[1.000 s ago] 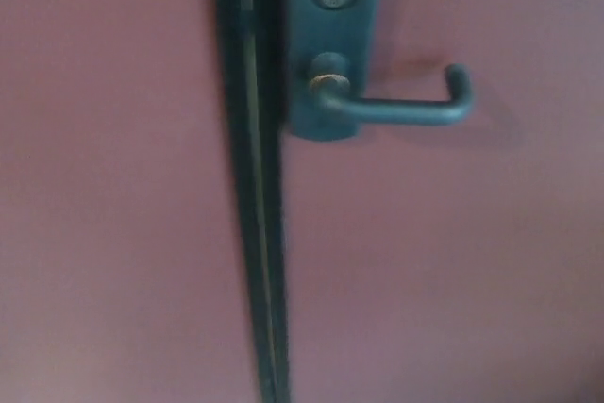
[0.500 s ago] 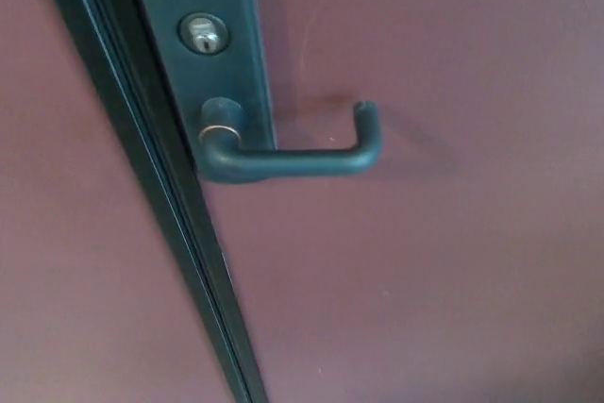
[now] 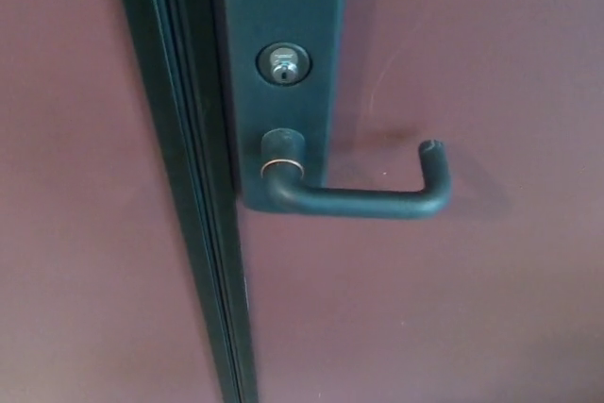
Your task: The robot walks towards the door handle and put its right hand on it and twist the handle
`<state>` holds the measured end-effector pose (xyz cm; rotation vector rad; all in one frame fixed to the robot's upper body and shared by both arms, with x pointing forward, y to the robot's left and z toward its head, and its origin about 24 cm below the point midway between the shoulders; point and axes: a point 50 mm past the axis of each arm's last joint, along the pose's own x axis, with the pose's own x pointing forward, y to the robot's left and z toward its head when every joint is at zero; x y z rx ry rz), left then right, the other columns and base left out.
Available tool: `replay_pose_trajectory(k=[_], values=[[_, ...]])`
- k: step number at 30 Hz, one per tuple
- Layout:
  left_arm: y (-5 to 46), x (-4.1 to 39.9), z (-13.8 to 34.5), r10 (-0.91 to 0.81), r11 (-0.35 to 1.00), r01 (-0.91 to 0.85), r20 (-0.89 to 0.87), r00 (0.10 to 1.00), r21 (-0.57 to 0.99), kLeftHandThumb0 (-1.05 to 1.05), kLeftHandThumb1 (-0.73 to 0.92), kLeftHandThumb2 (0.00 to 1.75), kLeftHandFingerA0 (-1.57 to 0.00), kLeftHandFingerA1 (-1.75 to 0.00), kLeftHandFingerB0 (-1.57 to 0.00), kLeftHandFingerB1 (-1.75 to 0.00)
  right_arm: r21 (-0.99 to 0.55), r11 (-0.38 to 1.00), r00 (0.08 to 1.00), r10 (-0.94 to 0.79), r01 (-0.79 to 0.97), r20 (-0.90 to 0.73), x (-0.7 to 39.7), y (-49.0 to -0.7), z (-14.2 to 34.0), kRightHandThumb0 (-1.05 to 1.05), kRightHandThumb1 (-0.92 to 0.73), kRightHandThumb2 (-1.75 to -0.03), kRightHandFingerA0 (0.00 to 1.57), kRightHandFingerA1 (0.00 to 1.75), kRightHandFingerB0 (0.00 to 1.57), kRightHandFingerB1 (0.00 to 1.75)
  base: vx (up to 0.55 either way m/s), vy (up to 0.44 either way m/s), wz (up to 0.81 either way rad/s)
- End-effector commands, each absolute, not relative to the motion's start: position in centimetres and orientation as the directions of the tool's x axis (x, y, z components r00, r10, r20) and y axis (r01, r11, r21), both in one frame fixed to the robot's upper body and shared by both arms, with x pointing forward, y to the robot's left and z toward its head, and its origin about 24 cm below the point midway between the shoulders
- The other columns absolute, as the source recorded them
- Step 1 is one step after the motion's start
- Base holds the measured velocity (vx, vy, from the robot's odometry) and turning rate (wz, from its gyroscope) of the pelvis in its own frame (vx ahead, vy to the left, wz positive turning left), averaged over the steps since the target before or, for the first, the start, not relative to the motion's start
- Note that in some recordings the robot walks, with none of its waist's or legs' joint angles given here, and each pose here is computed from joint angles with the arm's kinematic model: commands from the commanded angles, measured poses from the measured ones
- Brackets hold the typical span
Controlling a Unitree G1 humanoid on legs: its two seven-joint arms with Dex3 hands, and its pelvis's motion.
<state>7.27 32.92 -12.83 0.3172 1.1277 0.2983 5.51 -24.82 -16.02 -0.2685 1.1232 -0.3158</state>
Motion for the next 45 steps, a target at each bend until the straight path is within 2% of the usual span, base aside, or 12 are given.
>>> replay_pose_trajectory(k=[1, 8, 9, 15, 16, 22, 28, 32, 38, 39, 43, 45], values=[[33.1, 7.1, -12.8, 0.385, 0.916, -0.053, -0.839, 0.385, 0.397, -0.24, 0.57, 0.57, -0.71, -0.49, -0.52, -0.41, -0.36, 0.927, 0.401, -0.372, 0.108, -0.837, 5.2, -24.9, -16.0, -0.24, -0.58, -0.57, 0.72, 0.47, 0.47, 0.37, -0.02, -0.054, 0.06], [33.1, 7.0, -12.8, 0.384, 0.917, -0.061, -0.835, 0.394, 0.393, -0.24, 0.57, 0.58, -0.7, -0.49, -0.52, -0.41, -0.363, 0.925, 0.394, -0.377, 0.113, -0.838, 5.1, -24.7, -16.1, -0.24, -0.57, -0.57, 0.75, 0.48, 0.45, 0.37, 0.0, 0.0, 0.0], [33.2, 7.1, -12.7, 0.385, 0.917, -0.065, -0.835, 0.394, 0.393, -0.25, 0.57, 0.57, -0.7, -0.49, -0.52, -0.41, -0.356, 0.927, 0.398, -0.372, 0.116, -0.839, 5.2, -24.6, -16.1, -0.24, -0.58, -0.57, 0.7, 0.46, 0.46, 0.37, 0.0, 0.0, 0.0], [33.2, 7.2, -12.7, 0.388, 0.918, -0.079, -0.835, 0.39, 0.389, -0.25, 0.57, 0.58, -0.71, -0.49, -0.52, -0.41, -0.345, 0.927, 0.407, -0.374, 0.146, -0.833, 5.2, -24.8, -16.0, -0.25, -0.58, -0.57, 0.68, 0.45, 0.47, 0.38, 0.0, 0.0, 0.0], [33.6, 7.5, -12.5, 0.394, 0.916, -0.093, -0.831, 0.394, 0.39, -0.25, 0.57, 0.57, -0.71, -0.49, -0.52, -0.41, -0.307, 0.921, 0.44, -0.384, 0.238, -0.812, 6.7, -24.7, -15.8, -0.26, -0.58, -0.57, 0.72, 0.47, 0.48, 0.38, 0.0, 0.0, 0.0], [33.7, 8.1, -12.3, 0.394, 0.913, -0.073, -0.823, 0.41, 0.401, -0.25, 0.57, 0.57, -0.7, -0.48, -0.52, -0.41, -0.222, 0.913, 0.567, -0.389, 0.341, -0.726, 7.2, -26.3, -14.5, -0.25, -0.58, -0.57, 0.68, 0.48, 0.48, 0.39, 0.0, 0.0, 0.0], [33.5, 8.6, -12.2, 0.379, 0.916, -0.053, -0.814, 0.44, 0.398, -0.25, 0.58, 0.57, -0.66, -0.46, -0.52, -0.41, -0.137, 0.894, 0.689, -0.42, 0.428, -0.59, 6.5, -28.3, -12.4, -0.22, -0.57, -0.57, 0.64, 0.48, 0.47, 0.4, 0.0, 0.0, 0.0], [33.6, 8.9, -12.1, 0.382, 0.914, -0.054, -0.811, 0.442, 0.401, -0.25, 0.58, 0.57, -0.64, -0.45, -0.52, -0.41, -0.119, 0.895, 0.786, -0.436, 0.43, -0.437, 7.0, -29.3, -9.8, -0.24, -0.58, -0.57, 0.6, 0.48, 0.47, 0.4, 0.0, 0.0, 0.0], [33.6, 9.1, -12.1, 0.379, 0.916, -0.054, -0.814, 0.44, 0.397, -0.24, 0.58, 0.57, -0.64, -0.45, -0.52, -0.41, -0.077, 0.894, 0.821, -0.436, 0.441, -0.369, 7.2, -30.0, -7.7, -0.27, -0.57, -0.57, 0.58, 0.48, 0.45, 0.4, 0.0, 0.0, 0.0], [33.6, 9.1, -12.0, 0.382, 0.909, -0.023, -0.812, 0.441, 0.416, -0.24, 0.59, 0.58, -0.64, -0.45, -0.52, -0.41, -0.049, 0.889, 0.859, -0.453, 0.455, -0.24, 7.8, -31.1, -4.4, -0.3, -0.57, -0.57, 0.55, 0.47, 0.42, 0.4, 0.0, 0.0, 0.0], [33.7, 9.1, -12.0, 0.383, 0.91, -0.029, -0.812, 0.44, 0.414, -0.24, 0.59, 0.58, -0.64, -0.45, -0.52, -0.41, -0.026, 0.882, 0.87, -0.468, 0.47, -0.155, 8.3, -31.4, -2.0, -0.31, -0.56, -0.56, 0.55, 0.47, 0.42, 0.4, 0.0, 0.0, 0.0], [33.7, 9.0, -12.0, 0.384, 0.913, -0.048, -0.812, 0.44, 0.406, -0.25, 0.59, 0.58, -0.63, -0.45, -0.51, -0.41, -0.001, 0.873, 0.872, -0.487, 0.488, -0.046, 8.7, -31.6, 0.7, -0.3, -0.56, -0.56, 0.55, 0.48, 0.42, 0.41, 0.0, 0.0, 0.0]])
